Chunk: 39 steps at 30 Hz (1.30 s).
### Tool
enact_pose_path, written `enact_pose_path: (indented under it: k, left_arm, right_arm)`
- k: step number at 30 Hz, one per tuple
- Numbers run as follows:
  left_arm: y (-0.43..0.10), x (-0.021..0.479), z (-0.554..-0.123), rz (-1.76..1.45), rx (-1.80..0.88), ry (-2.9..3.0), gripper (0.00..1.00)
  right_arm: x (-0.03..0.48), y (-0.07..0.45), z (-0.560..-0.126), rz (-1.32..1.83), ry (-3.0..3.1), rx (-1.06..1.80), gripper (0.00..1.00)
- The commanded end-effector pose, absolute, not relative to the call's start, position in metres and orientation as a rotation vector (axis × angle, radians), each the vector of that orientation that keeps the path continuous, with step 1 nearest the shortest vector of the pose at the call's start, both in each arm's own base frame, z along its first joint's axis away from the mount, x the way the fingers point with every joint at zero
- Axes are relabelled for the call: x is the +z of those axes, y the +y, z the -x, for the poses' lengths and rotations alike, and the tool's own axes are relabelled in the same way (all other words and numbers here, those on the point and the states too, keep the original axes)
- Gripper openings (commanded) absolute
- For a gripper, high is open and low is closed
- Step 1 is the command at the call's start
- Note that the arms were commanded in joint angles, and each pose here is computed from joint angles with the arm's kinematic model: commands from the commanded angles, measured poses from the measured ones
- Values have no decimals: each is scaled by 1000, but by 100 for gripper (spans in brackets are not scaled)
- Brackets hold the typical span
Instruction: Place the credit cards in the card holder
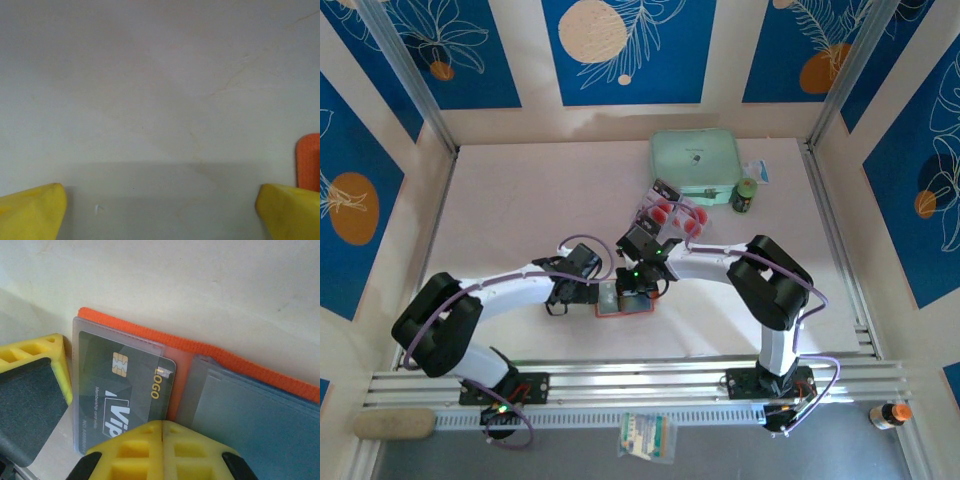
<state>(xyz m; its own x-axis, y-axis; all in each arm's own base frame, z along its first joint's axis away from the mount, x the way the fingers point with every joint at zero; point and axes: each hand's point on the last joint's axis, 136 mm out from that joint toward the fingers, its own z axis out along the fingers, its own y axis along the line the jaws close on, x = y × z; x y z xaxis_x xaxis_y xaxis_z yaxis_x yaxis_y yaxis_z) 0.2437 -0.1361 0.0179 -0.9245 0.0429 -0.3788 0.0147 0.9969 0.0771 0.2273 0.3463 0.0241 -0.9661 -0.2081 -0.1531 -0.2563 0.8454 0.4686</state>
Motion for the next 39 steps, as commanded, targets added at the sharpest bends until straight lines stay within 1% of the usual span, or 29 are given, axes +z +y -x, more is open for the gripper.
enact_pose_path:
  k: [1, 12, 19, 26, 31, 34, 39]
  left_arm:
    - [-138, 8, -244, -65, 99, 2773, 100]
    - [-138, 11, -244, -58, 89, 2768, 100]
    - [-138, 21, -248, -27, 82, 2741, 100]
    - [-132, 48, -254, 25, 79, 2662, 100]
    - [-137, 78, -258, 53, -16, 2590, 100]
    - [-149, 93, -259, 67, -139, 2558, 100]
    - [-175, 105, -257, 89, -322, 2521, 100]
  right_arm:
    - [18, 354, -219, 366, 2965, 813, 0]
    - [24, 353, -217, 351, 2956, 851, 0]
    - [56, 347, -224, 351, 2886, 899, 0]
    - [87, 315, -239, 305, 2815, 908, 0]
    - [104, 284, -255, 243, 2759, 922, 0]
    - [111, 268, -261, 227, 2739, 911, 0]
    - [112, 260, -264, 254, 2732, 925, 0]
